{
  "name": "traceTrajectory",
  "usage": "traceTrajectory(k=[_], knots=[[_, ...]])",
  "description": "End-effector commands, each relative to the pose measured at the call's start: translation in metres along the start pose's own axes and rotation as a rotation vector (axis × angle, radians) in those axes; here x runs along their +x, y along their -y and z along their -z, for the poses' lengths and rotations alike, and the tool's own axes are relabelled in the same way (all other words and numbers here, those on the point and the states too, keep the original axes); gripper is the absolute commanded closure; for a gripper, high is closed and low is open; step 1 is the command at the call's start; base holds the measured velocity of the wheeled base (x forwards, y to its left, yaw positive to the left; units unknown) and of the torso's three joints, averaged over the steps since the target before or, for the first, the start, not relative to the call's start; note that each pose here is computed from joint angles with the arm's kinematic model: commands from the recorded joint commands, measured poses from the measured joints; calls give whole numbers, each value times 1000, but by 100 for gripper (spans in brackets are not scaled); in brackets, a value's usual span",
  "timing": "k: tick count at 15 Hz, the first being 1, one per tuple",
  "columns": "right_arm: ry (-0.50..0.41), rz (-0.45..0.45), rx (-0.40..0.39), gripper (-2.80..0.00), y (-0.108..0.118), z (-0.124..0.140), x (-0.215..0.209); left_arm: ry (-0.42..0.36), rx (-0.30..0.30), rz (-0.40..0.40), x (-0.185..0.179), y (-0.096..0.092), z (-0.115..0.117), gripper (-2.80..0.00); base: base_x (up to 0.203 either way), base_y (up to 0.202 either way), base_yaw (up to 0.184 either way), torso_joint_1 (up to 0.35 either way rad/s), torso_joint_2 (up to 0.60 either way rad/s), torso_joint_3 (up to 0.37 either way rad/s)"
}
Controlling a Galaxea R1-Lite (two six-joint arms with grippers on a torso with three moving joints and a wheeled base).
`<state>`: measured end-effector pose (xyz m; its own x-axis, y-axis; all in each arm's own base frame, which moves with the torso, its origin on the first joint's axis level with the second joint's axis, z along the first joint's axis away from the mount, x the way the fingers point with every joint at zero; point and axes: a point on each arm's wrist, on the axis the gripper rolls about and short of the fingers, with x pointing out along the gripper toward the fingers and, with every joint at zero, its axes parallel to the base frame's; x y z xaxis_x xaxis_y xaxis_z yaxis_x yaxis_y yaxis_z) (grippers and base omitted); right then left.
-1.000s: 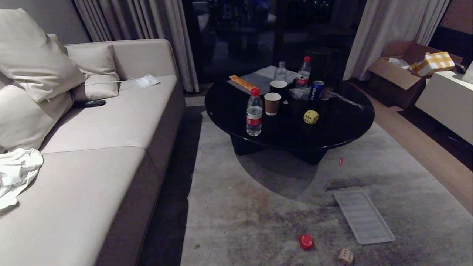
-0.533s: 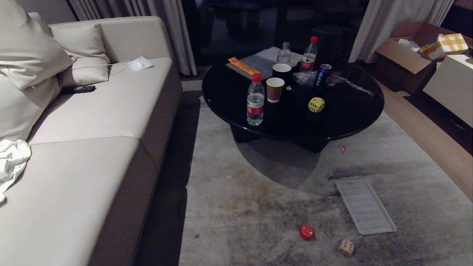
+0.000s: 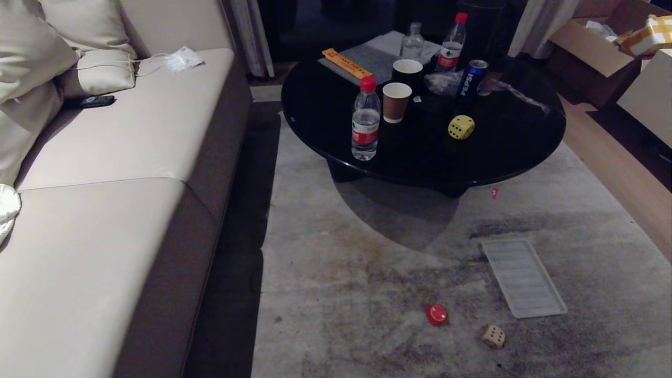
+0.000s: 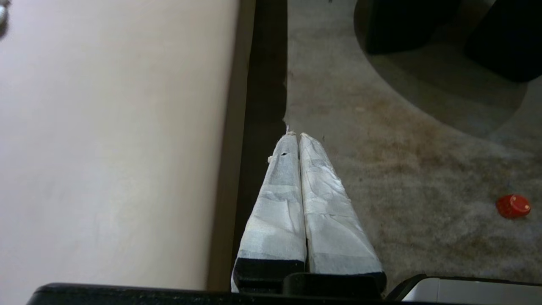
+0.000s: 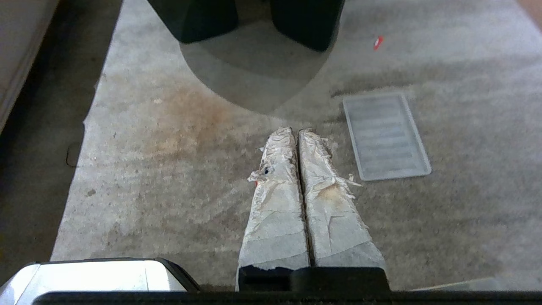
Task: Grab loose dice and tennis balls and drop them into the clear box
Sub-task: Find toys out of the box
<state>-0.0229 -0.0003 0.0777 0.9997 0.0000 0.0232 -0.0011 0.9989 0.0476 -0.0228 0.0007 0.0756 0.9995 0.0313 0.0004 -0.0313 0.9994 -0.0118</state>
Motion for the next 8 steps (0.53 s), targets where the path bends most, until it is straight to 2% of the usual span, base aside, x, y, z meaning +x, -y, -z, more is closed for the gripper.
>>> traceTrajectory(k=[1,8], knots=[[-12,2,6,0,0,3,1,-2,0,-1,0,0,0,0,0,0,0,7,-4,-200],[-12,2,6,0,0,3,1,-3,0,-1,0,0,0,0,0,0,0,2,4,-192]])
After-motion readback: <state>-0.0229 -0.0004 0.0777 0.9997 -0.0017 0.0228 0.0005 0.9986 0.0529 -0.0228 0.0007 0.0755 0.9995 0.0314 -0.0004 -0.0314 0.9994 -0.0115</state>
